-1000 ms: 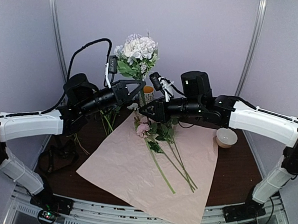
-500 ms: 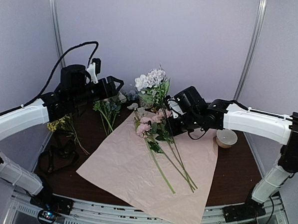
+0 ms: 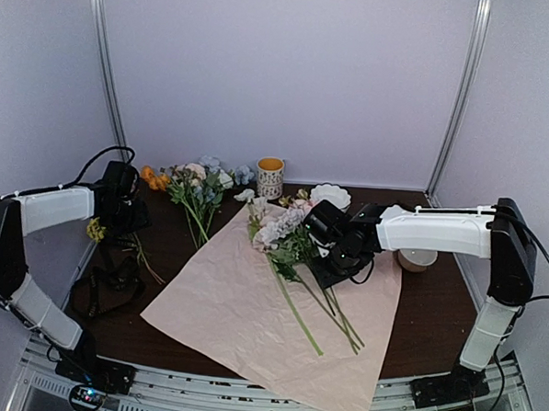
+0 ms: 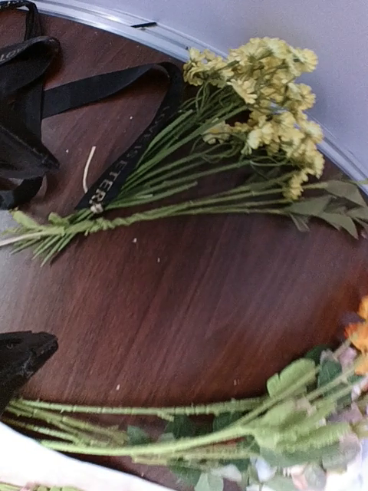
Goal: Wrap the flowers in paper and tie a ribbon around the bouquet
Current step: Place the fake flower on the flattened wrapping paper, then pick up the fake flower from the center of the board, then pass from the left arm to the right
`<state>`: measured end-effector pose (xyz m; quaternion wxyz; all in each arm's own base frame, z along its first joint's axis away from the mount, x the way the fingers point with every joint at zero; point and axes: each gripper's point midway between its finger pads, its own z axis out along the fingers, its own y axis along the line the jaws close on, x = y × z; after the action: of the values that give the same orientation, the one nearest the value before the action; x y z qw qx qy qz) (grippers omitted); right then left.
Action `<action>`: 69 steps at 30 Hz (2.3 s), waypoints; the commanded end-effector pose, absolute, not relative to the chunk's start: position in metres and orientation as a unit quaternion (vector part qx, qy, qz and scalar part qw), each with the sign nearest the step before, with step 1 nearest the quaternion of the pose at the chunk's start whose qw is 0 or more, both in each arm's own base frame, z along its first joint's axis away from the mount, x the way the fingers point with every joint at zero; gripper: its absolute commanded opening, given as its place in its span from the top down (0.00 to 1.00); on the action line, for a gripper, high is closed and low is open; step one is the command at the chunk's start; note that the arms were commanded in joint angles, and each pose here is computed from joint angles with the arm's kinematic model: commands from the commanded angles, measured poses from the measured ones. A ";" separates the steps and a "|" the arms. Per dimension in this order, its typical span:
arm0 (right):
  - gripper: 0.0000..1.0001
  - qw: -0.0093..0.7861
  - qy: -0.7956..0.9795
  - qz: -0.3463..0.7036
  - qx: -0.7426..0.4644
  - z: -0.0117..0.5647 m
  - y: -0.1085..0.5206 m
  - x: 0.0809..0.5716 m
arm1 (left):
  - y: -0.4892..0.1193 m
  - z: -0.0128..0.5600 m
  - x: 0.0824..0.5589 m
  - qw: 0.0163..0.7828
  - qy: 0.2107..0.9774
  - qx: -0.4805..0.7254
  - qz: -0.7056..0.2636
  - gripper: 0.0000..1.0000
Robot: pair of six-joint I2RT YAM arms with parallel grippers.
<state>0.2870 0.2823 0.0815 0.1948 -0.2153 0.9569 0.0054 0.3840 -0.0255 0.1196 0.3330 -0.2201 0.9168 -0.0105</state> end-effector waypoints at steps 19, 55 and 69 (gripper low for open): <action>0.60 0.234 0.947 -0.008 -0.219 0.109 0.275 0.295 | -0.020 0.040 0.448 0.221 0.948 -0.219 -0.070 0.59; 0.60 0.336 0.893 0.121 -0.274 0.201 0.311 0.294 | -0.163 0.318 0.367 0.599 0.759 0.100 -0.235 1.00; 0.20 0.515 0.625 0.511 -0.287 0.445 0.396 0.256 | -0.346 0.414 0.226 0.616 0.534 0.359 -0.454 1.00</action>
<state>0.2566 0.3711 0.4030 0.5042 -0.2897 0.6854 0.4383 0.2542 -0.3181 0.3757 0.5931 0.3055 0.6146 -0.4210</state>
